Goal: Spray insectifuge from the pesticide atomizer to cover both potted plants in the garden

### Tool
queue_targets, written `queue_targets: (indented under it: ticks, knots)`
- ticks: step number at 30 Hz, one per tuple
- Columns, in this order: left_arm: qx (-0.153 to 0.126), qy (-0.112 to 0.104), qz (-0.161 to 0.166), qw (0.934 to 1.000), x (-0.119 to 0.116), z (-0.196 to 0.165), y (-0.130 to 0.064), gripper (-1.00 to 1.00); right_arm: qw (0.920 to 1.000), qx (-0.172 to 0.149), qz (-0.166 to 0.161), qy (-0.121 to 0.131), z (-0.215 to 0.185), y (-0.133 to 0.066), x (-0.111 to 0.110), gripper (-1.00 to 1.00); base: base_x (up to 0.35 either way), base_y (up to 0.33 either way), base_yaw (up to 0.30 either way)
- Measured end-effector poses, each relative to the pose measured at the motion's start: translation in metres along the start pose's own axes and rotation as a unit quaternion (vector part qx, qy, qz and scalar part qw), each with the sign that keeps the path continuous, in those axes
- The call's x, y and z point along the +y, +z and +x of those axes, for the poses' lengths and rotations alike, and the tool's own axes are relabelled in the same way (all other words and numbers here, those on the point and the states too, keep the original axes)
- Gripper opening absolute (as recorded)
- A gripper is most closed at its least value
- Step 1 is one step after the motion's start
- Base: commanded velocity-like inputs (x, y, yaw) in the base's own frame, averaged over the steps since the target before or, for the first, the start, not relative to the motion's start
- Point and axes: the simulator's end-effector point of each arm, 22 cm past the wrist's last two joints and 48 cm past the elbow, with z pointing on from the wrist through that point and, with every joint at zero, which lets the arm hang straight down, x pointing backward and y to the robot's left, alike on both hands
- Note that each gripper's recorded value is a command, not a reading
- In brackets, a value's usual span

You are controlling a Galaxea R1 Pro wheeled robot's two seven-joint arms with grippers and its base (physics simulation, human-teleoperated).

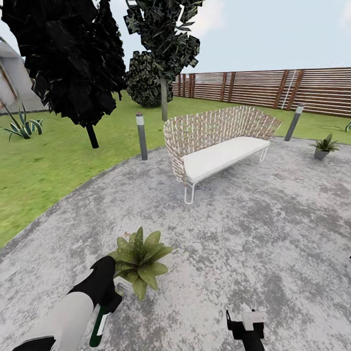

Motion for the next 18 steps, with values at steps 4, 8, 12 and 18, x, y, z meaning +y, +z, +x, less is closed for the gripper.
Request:
queue_targets:
  ticks: [4,8,12,18]
  knots:
    - [-0.002,-0.008,0.007,0.9999,-0.0006,0.0005,0.0007,-1.0,1.0,0.0,0.001,0.0,0.0,0.0,-0.0002,1.0,0.0,0.0,0.272]
    - [-0.003,-0.008,0.008,0.9999,-0.0019,-0.0001,0.0007,-1.0,1.0,0.0,0.001,0.0,0.0001,-0.0001,-0.0002,1.0,0.011,-0.001,0.274]
    - [-0.004,-0.006,0.009,0.9999,-0.005,-0.0016,0.0004,-1.0,1.0,0.0,0.001,0.0,0.0,-0.0002,-0.0003,1.0,0.142,-0.118,0.115]
    - [-0.003,-0.003,0.007,1.0,-0.0051,-0.0014,0.0007,-1.0,1.0,0.0,0.001,0.0,-0.0002,-0.0001,-0.0004,1.0,0.193,-0.207,0.008]
